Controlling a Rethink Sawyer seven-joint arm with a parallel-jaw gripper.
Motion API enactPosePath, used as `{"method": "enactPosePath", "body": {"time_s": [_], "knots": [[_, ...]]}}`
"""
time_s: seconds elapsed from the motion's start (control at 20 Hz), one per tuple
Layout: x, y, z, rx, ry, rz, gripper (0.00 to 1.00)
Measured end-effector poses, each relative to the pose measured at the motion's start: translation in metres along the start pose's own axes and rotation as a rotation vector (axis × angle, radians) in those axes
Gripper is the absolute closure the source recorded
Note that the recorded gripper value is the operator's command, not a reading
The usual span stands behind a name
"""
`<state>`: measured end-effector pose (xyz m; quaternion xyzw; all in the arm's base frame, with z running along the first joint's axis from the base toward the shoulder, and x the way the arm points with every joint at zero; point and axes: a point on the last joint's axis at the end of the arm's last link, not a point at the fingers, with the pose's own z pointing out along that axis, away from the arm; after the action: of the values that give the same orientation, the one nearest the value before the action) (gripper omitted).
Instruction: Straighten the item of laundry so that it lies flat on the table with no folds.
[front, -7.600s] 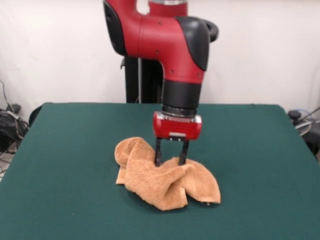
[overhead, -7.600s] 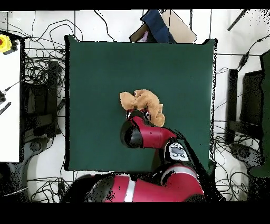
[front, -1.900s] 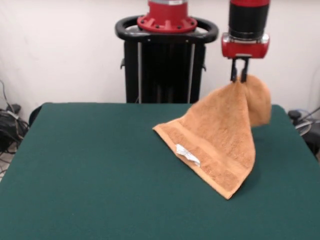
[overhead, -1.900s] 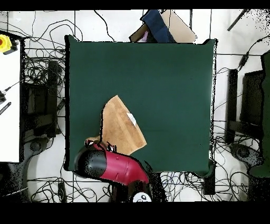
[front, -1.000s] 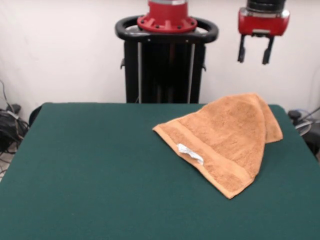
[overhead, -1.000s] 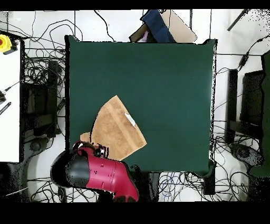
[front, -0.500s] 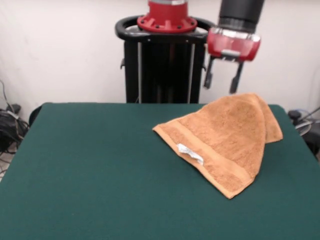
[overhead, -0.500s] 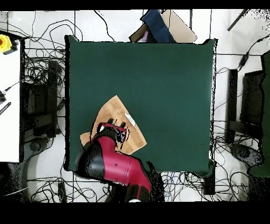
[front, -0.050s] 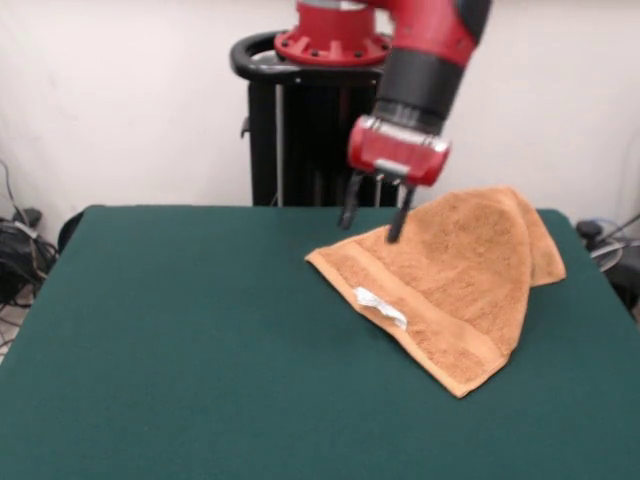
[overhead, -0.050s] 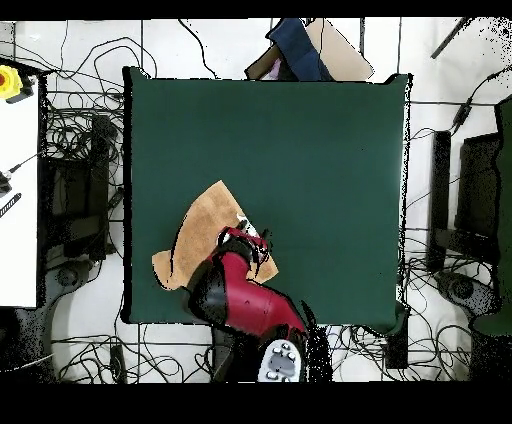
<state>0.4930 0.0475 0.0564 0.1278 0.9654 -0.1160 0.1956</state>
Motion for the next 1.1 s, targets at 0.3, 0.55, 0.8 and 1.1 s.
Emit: {"method": "enactPosePath", "body": {"time_s": [0.3, 0.55, 0.8, 1.1], "knots": [[0.037, -0.021, 0.032, 0.02, 0.1, -0.018, 0.0], [0.064, -0.036, 0.054, -0.022, 0.204, -0.025, 0.0], [0.089, -0.046, 0.074, -0.086, 0.341, -0.005, 0.0], [0.097, -0.044, 0.085, -0.135, 0.393, -0.005, 0.0]]}}
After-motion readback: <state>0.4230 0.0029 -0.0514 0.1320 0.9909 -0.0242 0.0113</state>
